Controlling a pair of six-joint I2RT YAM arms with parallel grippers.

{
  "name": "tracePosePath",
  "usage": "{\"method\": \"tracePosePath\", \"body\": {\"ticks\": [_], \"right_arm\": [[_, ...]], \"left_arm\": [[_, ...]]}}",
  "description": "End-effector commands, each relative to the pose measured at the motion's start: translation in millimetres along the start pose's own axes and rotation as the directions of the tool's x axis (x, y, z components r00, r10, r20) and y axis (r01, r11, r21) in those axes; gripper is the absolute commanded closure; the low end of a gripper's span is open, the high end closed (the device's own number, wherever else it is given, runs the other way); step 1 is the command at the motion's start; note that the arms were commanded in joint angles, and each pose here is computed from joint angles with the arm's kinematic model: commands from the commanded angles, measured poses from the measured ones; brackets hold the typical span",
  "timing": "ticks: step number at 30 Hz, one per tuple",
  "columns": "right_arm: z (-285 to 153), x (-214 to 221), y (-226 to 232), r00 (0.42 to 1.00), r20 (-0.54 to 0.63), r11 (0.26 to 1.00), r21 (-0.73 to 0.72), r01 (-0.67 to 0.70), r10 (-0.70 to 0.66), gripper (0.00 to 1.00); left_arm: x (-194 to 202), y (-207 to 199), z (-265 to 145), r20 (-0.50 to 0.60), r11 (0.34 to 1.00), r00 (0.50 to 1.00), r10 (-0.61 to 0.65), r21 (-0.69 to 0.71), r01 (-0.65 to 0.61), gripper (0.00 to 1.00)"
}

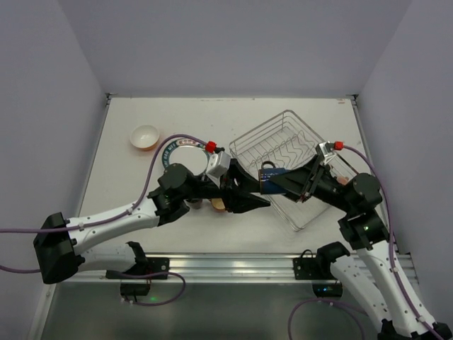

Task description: Unload the mixed dishes from the dish rack

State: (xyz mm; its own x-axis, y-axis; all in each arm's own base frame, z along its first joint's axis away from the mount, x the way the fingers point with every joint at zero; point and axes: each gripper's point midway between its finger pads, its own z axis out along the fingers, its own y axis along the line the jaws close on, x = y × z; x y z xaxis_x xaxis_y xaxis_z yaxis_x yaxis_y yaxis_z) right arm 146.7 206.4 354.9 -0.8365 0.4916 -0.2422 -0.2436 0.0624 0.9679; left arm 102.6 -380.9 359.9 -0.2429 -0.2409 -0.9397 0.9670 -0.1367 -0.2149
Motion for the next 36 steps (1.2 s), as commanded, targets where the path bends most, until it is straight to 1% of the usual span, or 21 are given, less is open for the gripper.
{"method": "tracePosePath", "body": {"ticks": [1,3,7,9,13,14,15,16,17,18,19,23,24,26,27,29,30,32,34,35,36], "right_arm": [[-4,10,34,0.998,-0.043,0.993,-0.115,0.039,-0.044,1.0],[-5,13,35,0.998,-0.046,0.992,-0.117,0.037,-0.043,1.0],[-7,17,32,0.998,-0.043,0.993,-0.115,0.029,-0.034,1.0],[-8,24,31,0.998,-0.062,0.992,-0.123,0.023,-0.031,1.0],[-6,29,27,0.996,-0.084,0.992,-0.126,0.012,-0.023,1.0],[-7,30,27,0.995,-0.093,0.991,-0.129,0.023,-0.035,0.96],[-7,30,29,0.995,-0.093,0.991,-0.13,0.03,-0.043,0.7],[-6,30,27,0.995,-0.092,0.992,-0.12,0.029,-0.041,0.55],[-6,29,28,0.995,-0.081,0.992,-0.12,0.048,-0.058,0.44],[-7,27,31,0.995,-0.066,0.99,-0.123,0.066,-0.074,0.2],[-8,26,32,0.995,-0.057,0.991,-0.115,0.076,-0.083,0.01],[-10,12,14,0.987,0.025,0.987,0.019,0.159,-0.159,0.01],[-12,1,17,0.977,0.081,0.98,0.049,0.192,-0.196,0.01],[-15,-7,-1,0.963,0.102,0.959,0.163,0.232,-0.25,0.01],[-18,-20,-1,0.944,0.16,0.945,0.209,0.253,-0.288,0.01],[-27,-29,-20,0.924,0.174,0.904,0.33,0.272,-0.342,0.01],[-31,-36,-22,0.909,0.195,0.887,0.367,0.281,-0.369,0.01],[-42,-50,-39,0.876,0.219,0.829,0.479,0.288,-0.43,0.01],[-54,-62,-49,0.839,0.23,0.769,0.566,0.297,-0.493,0.01],[-56,-64,-52,0.832,0.226,0.753,0.586,0.299,-0.506,0.01],[-61,-67,-57,0.823,0.22,0.728,0.618,0.298,-0.523,0.01]], "left_arm": [[-29,-21,13,0.067,0.992,0.995,0.08,0.09,-0.086,0.58],[-29,-20,15,0.071,0.991,0.993,0.095,0.089,-0.101,0.71],[-32,-17,14,0.086,0.988,0.988,0.132,0.063,-0.137,0.84],[-34,-15,15,0.093,0.987,0.985,0.148,0.05,-0.154,1.0],[-33,-11,20,0.099,0.987,0.983,0.152,0.031,-0.156,1.0],[-32,-11,20,0.101,0.987,0.983,0.156,0.028,-0.159,1.0],[-34,-10,18,0.109,0.987,0.981,0.157,0.011,-0.16,1.0],[-34,-8,17,0.113,0.987,0.981,0.16,0.001,-0.161,1.0],[-35,-7,16,0.116,0.987,0.98,0.16,-0.011,-0.16,1.0],[-37,-7,14,0.124,0.987,0.979,0.162,-0.023,-0.161,1.0],[-36,-3,12,0.122,0.987,0.98,0.16,-0.05,-0.155,1.0],[-32,12,4,0.084,0.978,0.985,0.153,-0.156,-0.139,1.0],[-27,21,-3,0.05,0.968,0.989,0.137,-0.218,-0.123,1.0],[-27,30,-13,0.022,0.948,0.989,0.145,-0.288,-0.132,1.0],[-15,42,-22,-0.032,0.924,0.993,0.116,-0.364,-0.12,1.0],[-16,49,-35,-0.06,0.89,0.992,0.108,-0.44,-0.123,1.0],[-6,63,-49,-0.107,0.842,0.991,0.075,-0.526,-0.121,1.0],[-18,69,-62,-0.11,0.79,0.992,0.061,-0.602,-0.116,1.0],[-5,88,-93,-0.182,0.657,0.983,-0.029,-0.745,-0.119,1.0],[-7,99,-117,-0.225,0.534,0.972,-0.073,-0.832,-0.152,1.0],[-9,102,-128,-0.206,0.464,0.972,-0.114,-0.876,-0.131,1.0]]}}
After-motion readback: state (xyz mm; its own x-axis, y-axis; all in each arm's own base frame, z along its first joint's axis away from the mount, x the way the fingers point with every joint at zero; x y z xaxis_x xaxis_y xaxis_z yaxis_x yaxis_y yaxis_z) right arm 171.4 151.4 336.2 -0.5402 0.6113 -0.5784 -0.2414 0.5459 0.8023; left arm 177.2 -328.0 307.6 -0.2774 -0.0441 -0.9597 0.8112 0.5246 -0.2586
